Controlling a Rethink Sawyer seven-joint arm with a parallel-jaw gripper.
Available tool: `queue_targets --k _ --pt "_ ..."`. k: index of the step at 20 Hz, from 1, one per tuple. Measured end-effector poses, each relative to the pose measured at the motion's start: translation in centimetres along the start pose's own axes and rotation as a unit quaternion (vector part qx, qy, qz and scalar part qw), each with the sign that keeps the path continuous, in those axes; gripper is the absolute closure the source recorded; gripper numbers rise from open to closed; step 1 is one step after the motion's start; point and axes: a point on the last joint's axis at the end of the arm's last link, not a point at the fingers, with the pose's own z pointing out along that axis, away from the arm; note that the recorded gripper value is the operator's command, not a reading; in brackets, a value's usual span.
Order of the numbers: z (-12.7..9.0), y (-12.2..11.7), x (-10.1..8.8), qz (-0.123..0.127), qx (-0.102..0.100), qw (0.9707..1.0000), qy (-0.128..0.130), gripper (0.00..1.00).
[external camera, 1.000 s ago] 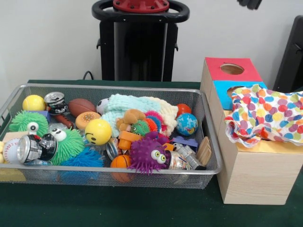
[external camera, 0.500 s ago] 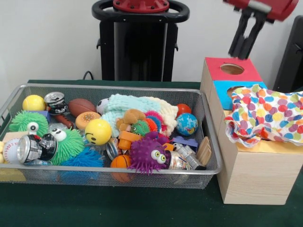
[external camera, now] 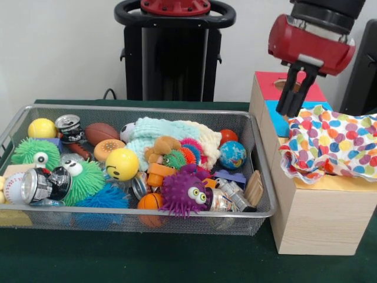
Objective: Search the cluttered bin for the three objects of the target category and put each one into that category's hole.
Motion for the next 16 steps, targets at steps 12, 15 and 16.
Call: queue_targets --k 12,15,16 --pt "0.7 7.1 3.6 -0.078 0.017 0.9968 0.007 1.00" --pt "0.6 8.5 4.3 -0.090 0.019 0.9958 0.007 1.00" --pt "0.8 9.0 4.6 -0.094 0.018 0.9954 0.008 1.00"
